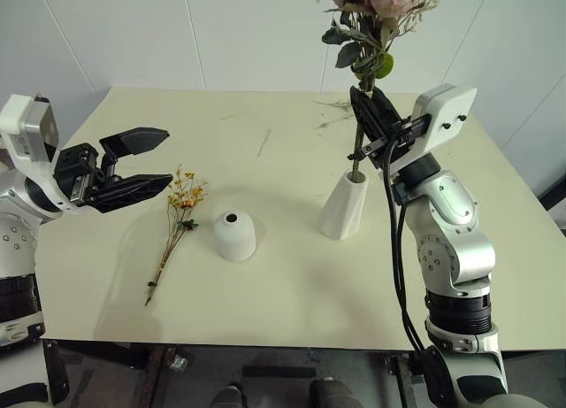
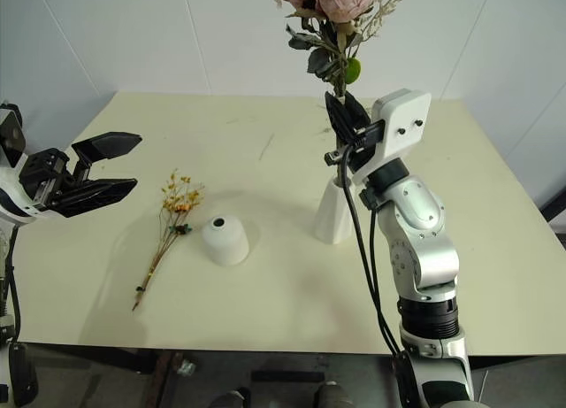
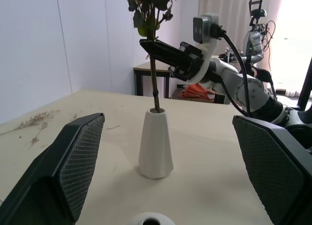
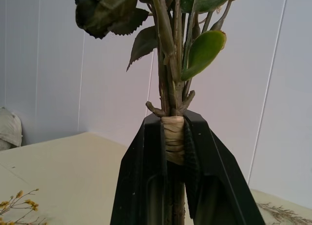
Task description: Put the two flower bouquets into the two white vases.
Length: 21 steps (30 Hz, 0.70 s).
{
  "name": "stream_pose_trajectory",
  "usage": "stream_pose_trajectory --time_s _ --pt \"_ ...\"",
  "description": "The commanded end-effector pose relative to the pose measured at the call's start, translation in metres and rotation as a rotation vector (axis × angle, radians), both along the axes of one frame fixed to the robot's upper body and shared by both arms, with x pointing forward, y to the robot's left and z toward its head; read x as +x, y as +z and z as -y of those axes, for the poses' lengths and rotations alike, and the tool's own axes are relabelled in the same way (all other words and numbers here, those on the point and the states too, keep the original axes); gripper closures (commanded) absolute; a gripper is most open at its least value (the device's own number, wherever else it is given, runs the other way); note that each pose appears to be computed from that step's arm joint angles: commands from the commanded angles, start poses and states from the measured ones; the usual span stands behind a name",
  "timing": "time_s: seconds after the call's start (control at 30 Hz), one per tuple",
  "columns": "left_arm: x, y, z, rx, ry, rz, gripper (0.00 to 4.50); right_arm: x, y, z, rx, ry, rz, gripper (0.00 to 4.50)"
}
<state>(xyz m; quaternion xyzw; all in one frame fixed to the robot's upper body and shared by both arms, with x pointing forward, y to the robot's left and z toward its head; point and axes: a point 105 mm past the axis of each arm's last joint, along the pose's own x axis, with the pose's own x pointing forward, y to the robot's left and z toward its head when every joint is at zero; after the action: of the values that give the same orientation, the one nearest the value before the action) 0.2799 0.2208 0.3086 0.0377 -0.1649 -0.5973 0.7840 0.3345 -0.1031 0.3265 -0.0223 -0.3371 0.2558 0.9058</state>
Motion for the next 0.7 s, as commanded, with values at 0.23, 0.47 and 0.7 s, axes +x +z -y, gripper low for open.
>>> stream_pose_trajectory --time_s 0.23,0.47,0.7 --pt "-0.006 0.018 0.0 -0.018 -0.008 0.063 0.0 -0.005 -0.004 0.0 0.007 0.002 0.038 4.38" --pt "-0.007 0.019 0.001 -0.023 -0.011 0.069 0.0 0.004 -0.017 0.003 0.025 -0.017 0.016 4.38" --pt "-0.009 0.022 -0.002 -0.022 -0.001 0.078 0.0 0.006 -0.028 0.011 0.04 -0.039 -0.009 4.38"
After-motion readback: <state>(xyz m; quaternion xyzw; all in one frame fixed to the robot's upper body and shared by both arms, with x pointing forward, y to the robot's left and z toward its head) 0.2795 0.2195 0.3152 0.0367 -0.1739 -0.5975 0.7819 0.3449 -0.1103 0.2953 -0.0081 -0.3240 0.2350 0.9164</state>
